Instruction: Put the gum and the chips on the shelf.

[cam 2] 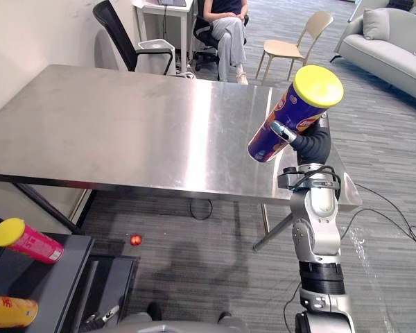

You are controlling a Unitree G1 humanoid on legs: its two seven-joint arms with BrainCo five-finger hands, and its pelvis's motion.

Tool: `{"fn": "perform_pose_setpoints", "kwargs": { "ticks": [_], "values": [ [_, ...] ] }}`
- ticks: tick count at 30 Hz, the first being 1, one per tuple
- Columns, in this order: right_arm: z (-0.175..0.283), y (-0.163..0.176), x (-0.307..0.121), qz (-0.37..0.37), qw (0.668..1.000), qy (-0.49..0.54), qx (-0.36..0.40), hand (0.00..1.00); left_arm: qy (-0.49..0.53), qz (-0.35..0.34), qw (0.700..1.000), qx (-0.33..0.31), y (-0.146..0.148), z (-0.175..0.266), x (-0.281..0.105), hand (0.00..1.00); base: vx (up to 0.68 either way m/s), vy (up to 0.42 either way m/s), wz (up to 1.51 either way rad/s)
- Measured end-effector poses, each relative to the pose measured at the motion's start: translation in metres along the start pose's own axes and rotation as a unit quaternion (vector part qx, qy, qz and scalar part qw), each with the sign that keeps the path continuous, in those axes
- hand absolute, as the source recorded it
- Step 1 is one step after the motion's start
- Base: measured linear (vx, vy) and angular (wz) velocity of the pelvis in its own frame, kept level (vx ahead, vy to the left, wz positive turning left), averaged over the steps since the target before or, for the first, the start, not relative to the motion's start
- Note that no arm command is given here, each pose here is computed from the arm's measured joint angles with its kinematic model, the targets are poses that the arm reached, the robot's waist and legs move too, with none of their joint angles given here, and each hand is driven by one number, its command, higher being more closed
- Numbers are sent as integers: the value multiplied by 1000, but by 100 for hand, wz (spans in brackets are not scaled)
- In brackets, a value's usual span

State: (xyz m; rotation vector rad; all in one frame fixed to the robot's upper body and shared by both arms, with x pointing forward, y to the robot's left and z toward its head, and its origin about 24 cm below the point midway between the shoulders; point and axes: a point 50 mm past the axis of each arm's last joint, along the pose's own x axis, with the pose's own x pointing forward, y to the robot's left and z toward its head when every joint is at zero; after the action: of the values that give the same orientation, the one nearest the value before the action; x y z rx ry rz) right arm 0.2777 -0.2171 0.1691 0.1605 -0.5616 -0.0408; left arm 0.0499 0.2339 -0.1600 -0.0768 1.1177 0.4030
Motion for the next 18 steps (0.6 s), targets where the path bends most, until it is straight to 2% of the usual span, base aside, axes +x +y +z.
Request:
{"fn": "perform_pose_setpoints", "kwargs": {
  "ticks": [5,10,14,18],
  "values": [
    [-15,30,-5,39,998,23,39,100,1,-5,999,-50,-1,1,0,0,-121,-30,52],
    [-14,46,1,62,996,17,56,100,-17,-8,998,-66,-6,9,1,0,-82,-153,143],
    [-1,32,14,22,999,-17,45,100,-5,4,988,-152,-10,1,-1,0,-117,-168,158],
    [16,-3,13,-48,997,-54,18,100,-2,7,985,-174,-12,-4,-3,0,-98,-40,143]
  ]
}}
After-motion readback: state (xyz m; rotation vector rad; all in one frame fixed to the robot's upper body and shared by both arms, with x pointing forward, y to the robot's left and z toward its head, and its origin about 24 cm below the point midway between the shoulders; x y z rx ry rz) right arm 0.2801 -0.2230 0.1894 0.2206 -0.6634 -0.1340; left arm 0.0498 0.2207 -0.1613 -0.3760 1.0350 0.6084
